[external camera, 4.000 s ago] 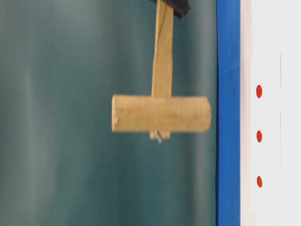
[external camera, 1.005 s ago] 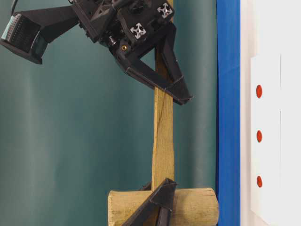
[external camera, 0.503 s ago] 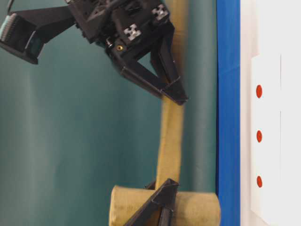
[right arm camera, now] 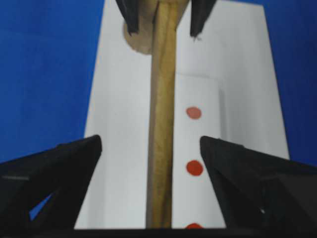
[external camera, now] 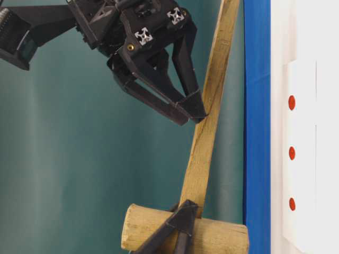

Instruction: Hit the mark with a hammer.

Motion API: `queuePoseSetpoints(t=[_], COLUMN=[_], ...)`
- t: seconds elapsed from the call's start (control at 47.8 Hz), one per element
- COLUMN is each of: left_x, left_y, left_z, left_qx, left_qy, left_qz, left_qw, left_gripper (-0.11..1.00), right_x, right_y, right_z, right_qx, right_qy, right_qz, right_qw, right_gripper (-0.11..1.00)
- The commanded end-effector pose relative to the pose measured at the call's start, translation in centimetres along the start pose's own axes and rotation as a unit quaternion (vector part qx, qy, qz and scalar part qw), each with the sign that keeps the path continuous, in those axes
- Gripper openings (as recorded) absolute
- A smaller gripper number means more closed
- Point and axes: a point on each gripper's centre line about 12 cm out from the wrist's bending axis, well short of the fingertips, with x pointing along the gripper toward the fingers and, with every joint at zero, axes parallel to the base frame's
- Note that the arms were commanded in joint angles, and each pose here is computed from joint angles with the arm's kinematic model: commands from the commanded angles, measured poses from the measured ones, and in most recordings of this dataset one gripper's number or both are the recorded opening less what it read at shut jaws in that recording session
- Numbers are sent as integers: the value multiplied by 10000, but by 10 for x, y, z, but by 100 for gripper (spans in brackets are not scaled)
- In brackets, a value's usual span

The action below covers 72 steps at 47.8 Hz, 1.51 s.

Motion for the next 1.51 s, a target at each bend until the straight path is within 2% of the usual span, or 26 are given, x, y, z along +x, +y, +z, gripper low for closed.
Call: queuePoseSetpoints(t=[0.0, 0.042, 0.063, 0.147, 0.251, 0.314, 0.356, 0.44, 0.461, 0.482, 0.524, 0.607, 0.712, 0.796, 1.089, 1.173, 1.236, 1.382, 1.487], left_x=[-5, -6, -6, -9, -10, -10, -11, -11, -11, -10, -11, -13, -17, -19, -20, -20, -20, -20, -20], left_y=[-2, -4, -4, -7, -7, -7, -8, -12, -13, -13, -15, -20, -25, -25, -27, -28, -28, -28, -27], left_z=[18, 20, 21, 24, 26, 26, 26, 25, 26, 26, 27, 32, 37, 35, 34, 34, 33, 30, 28], left_qx=[-443, -795, -1067, -1853, -2879, -3408, -3692, -4094, -4259, -4305, -4495, -4714, -4843, -4921, -4921, -4917, -4901, -4915, -4834], left_qy=[-280, -290, -309, -358, -388, -365, -354, -306, -309, -297, -299, -343, -433, -410, -384, -376, -359, -239, -171], left_qz=[-44, -78, -98, -169, -226, -250, -268, -346, -365, -369, -416, -534, -705, -706, -715, -727, -725, -642, -585], left_qw=[9986, 9964, 9938, 9819, 9566, 9391, 9283, 9112, 9035, 9014, 8918, 8796, 8710, 8667, 8667, 8669, 8679, 8682, 8733], left_gripper=[45, 45, 45, 45, 45, 44, 45, 45, 45, 45, 45, 45, 45, 45, 45, 45, 45, 45, 45], right_x=[-6, -6, -6, -6, -6, -6, -5, -5, -5, -5, -5, -4, -2, -1, 6, 9, 11, 10, 10], right_y=[0, 0, 0, 0, 0, 0, 0, -1, -1, -1, -2, -2, -2, -2, -2, -4, -5, -4, -4], right_z=[21, 22, 22, 23, 23, 22, 22, 22, 23, 23, 23, 23, 22, 21, 17, 15, 14, 13, 11], right_qx=[-75, -128, -151, -289, -434, -488, -542, -611, -623, -638, -658, -689, -694, -695, -704, -697, -691, -713, -702], right_qy=[-325, -340, -346, -361, -360, -366, -365, -379, -385, -385, -392, -383, -367, -345, -246, -213, -190, -123, -20], right_qz=[-16, -20, -25, -32, -38, -47, -51, -60, -71, -72, -80, -84, -90, -87, -84, -106, -113, -75, -27], right_qw=[9994, 9993, 9993, 9989, 9984, 9981, 9978, 9974, 9973, 9972, 9970, 9969, 9969, 9969, 9972, 9973, 9974, 9973, 9975], right_gripper=[92, 92, 92, 92, 92, 92, 92, 92, 92, 92, 92, 92, 92, 92, 91, 88, 78, 32, 9])
